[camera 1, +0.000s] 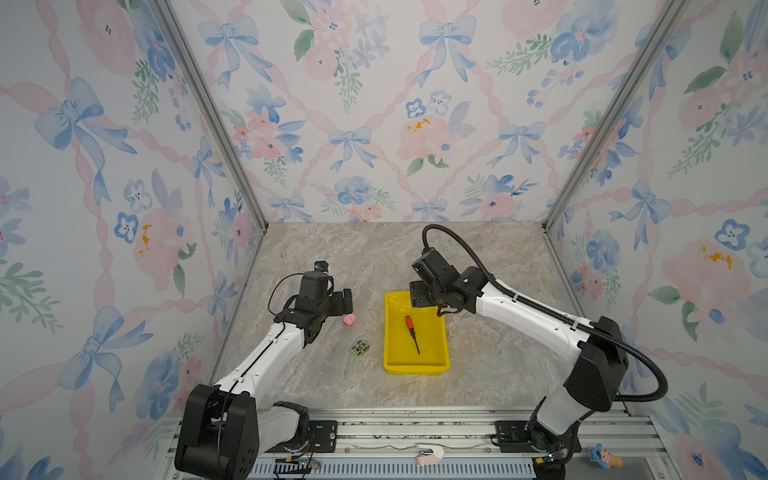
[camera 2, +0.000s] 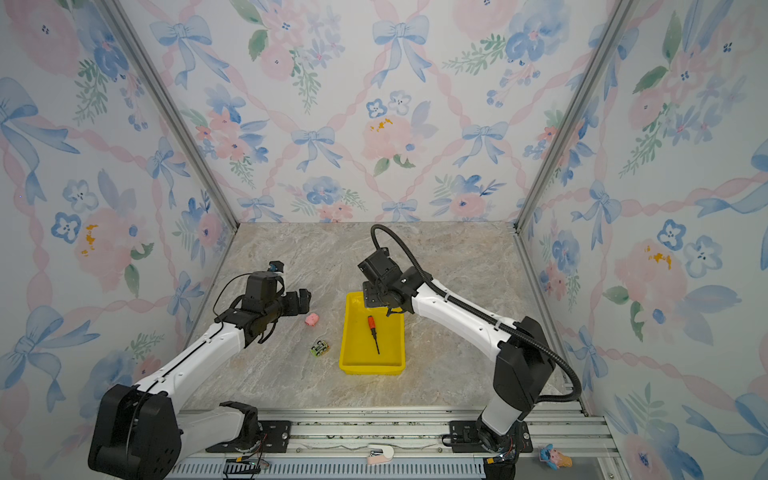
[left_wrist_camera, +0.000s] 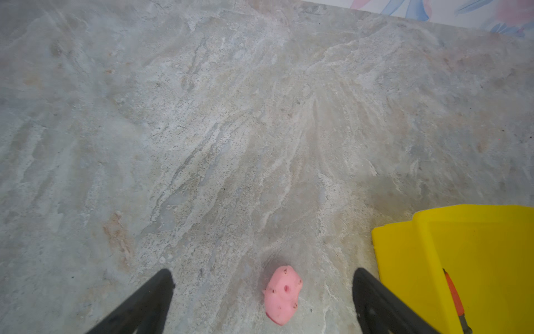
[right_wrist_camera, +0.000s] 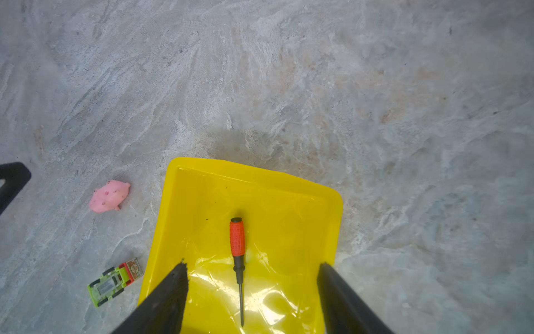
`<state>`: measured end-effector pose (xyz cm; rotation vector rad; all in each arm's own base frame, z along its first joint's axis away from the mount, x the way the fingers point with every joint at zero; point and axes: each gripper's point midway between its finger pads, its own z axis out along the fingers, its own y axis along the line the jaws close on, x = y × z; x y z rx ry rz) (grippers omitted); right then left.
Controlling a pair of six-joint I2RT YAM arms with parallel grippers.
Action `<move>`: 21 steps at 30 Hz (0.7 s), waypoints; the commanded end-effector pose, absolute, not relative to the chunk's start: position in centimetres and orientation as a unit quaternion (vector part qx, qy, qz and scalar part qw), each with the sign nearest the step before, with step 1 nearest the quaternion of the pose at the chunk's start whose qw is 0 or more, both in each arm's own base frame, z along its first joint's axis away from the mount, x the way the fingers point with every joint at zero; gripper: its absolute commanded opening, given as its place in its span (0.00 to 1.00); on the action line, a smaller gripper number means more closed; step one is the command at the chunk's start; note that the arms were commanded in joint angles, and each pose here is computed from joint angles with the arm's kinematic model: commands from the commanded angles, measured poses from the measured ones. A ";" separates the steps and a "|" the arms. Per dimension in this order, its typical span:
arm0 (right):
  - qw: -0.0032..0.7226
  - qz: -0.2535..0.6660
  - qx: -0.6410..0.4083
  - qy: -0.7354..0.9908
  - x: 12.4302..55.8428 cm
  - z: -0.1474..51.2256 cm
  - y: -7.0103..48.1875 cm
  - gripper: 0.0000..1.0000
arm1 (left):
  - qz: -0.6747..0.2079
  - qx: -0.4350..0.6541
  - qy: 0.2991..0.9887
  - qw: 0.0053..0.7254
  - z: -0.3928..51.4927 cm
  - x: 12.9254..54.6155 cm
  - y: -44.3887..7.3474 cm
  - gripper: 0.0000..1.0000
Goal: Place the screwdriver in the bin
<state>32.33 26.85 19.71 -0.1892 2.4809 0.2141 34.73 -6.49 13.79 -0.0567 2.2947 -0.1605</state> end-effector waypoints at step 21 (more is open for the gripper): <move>0.445 -0.137 0.218 0.858 30.8 20.3 -1.4 0.97 | 0.114 -0.115 0.832 0.531 14.0 33.6 2.2 0.97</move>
